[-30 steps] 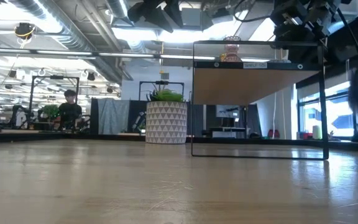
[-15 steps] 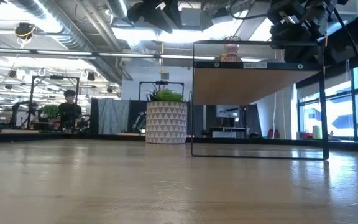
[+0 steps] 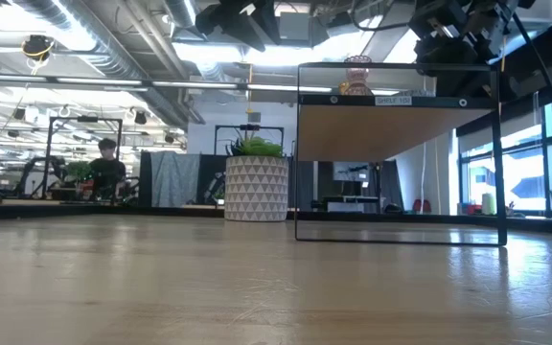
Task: Pick & Place candle stick holders
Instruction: Adjust the patterned blue scented candle on the shelf
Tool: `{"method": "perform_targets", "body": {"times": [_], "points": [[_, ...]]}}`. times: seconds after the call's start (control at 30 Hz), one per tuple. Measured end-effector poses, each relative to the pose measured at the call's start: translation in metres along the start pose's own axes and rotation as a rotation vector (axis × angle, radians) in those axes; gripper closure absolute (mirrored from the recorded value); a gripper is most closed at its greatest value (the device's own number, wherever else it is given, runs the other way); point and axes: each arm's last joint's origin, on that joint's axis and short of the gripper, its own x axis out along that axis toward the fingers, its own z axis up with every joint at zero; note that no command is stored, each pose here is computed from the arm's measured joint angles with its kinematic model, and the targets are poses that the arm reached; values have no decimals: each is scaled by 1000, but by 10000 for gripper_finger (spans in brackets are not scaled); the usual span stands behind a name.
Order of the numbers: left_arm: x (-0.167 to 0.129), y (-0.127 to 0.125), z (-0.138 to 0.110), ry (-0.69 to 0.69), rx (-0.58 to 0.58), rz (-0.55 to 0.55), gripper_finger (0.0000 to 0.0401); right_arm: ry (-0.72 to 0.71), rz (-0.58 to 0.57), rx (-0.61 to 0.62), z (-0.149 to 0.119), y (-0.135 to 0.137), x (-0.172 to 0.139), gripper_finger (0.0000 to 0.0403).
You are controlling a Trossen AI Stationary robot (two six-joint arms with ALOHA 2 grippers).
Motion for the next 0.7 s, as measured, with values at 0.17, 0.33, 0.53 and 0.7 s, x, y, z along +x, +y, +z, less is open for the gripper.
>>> {"method": "perform_targets", "body": {"times": [0.17,0.33,0.53,0.7], "points": [[0,0,-1,6,4,4,230,-14,-26,-1,-1,-2,-1,349],[0,0,-1,7,5,5,230,-66,-51,10,1,-7,-7,349],[0,0,-1,8,7,5,230,-177,-97,37,7,-15,-16,349],[2,3,0,8,4,12,230,-292,-165,33,16,-20,-18,349]]}}
